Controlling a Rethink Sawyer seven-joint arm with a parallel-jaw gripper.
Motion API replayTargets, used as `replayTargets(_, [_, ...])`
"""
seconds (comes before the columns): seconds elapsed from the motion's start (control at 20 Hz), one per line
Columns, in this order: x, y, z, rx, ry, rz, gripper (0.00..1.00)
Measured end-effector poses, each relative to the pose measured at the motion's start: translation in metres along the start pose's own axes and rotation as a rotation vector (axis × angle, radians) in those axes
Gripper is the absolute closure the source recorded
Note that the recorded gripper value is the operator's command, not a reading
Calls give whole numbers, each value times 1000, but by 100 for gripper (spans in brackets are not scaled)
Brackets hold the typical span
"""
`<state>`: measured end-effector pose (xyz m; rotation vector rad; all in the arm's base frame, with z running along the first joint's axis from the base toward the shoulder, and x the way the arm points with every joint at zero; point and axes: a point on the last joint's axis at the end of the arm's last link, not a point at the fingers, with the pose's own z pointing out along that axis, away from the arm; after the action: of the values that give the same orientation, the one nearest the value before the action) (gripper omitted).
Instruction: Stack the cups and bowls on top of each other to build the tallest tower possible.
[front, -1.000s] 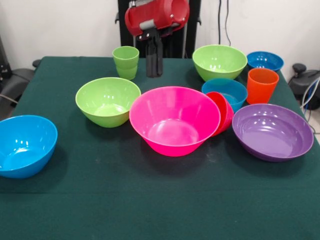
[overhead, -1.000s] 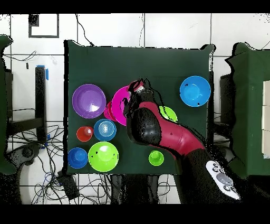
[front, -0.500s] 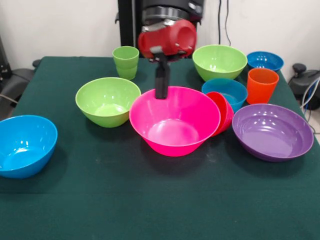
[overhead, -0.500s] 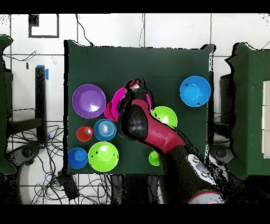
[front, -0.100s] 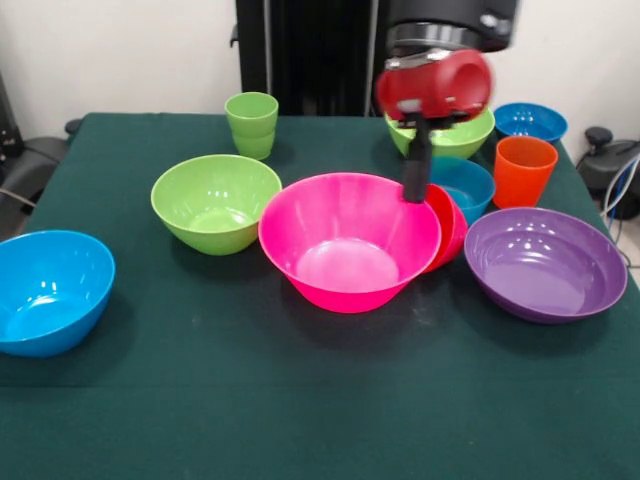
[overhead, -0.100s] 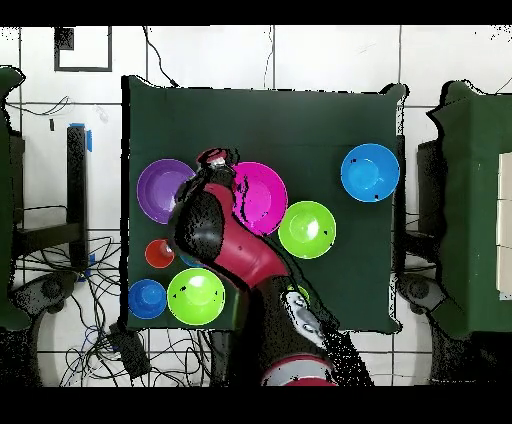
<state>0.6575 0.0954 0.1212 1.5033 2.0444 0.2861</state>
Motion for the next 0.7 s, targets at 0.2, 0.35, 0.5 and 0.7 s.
replayTargets(0.2, [18,11,-15,-1,-18,10,100])
replayTargets(0.35, [20,14,-23,12,-49,38,100])
replayTargets(0.5, [15,13,-33,43,-89,92,100])
replayTargets(0.7, [4,8,-50,90,-118,157,100])
